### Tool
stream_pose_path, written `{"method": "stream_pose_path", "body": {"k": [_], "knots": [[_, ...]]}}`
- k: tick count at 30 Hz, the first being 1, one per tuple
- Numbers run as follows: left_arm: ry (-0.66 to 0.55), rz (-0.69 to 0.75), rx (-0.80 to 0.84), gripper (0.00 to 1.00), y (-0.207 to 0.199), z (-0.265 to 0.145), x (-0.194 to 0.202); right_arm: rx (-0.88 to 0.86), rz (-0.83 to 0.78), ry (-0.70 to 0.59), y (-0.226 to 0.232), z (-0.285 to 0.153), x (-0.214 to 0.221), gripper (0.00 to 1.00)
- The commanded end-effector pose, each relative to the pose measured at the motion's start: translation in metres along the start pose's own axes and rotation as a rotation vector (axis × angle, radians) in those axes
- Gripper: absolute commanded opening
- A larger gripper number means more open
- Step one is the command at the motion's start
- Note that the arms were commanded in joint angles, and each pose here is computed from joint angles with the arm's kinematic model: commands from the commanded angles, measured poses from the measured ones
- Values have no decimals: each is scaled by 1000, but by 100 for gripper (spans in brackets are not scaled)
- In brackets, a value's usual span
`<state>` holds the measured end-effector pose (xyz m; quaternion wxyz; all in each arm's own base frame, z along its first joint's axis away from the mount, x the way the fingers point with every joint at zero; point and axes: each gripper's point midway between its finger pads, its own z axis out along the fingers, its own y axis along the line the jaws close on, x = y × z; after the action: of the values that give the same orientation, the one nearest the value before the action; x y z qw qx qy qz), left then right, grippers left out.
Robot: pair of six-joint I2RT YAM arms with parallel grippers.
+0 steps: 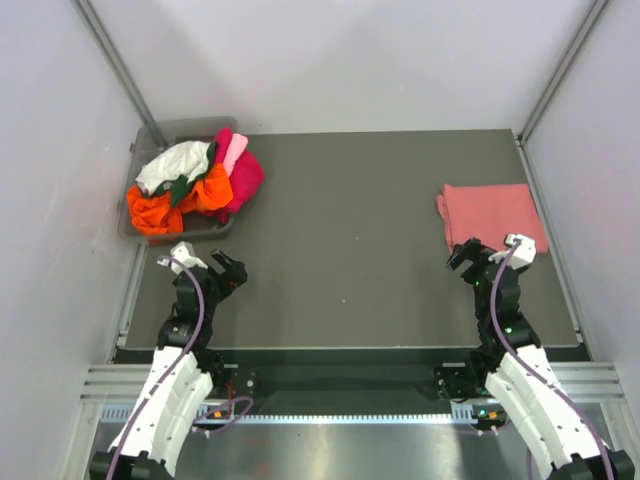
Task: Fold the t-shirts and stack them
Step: Grab the tshirt from the pile
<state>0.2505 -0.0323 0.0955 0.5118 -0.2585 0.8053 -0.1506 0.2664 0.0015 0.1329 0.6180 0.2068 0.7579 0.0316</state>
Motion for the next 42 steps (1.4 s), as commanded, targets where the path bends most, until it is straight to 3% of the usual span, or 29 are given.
{"method": "stream_pose_path", "body": {"k": [1,4,10,11,18,23,31,37,42], "knots": [[-83,-76,-132,96,11,-7,-28,-16,49,-79,7,-5,-25,100],[-81,-174,-174,93,7,-10,-37,-18,53,-87,6,-6,-25,100],[-182,-224,-335,91,0,-1,-99,-22,35,-67,8,-4,-23,100],[-185,-209,-457,91,19,2,-101,-22,34,-67,8,-4,-23,99],[-323,-302,-613,91,35,23,-167,-44,31,-67,11,-5,-23,97],[-279,-321,-565,88,28,68,-179,-56,33,-80,12,-7,-24,96],[-274,-354,-398,84,-2,107,-211,-51,28,-70,12,-6,-22,96],[-206,-387,-313,81,-18,132,-206,-55,27,-70,12,-6,-22,96],[-173,-420,-176,85,-37,147,-197,-54,26,-69,12,-5,-22,96]]}}
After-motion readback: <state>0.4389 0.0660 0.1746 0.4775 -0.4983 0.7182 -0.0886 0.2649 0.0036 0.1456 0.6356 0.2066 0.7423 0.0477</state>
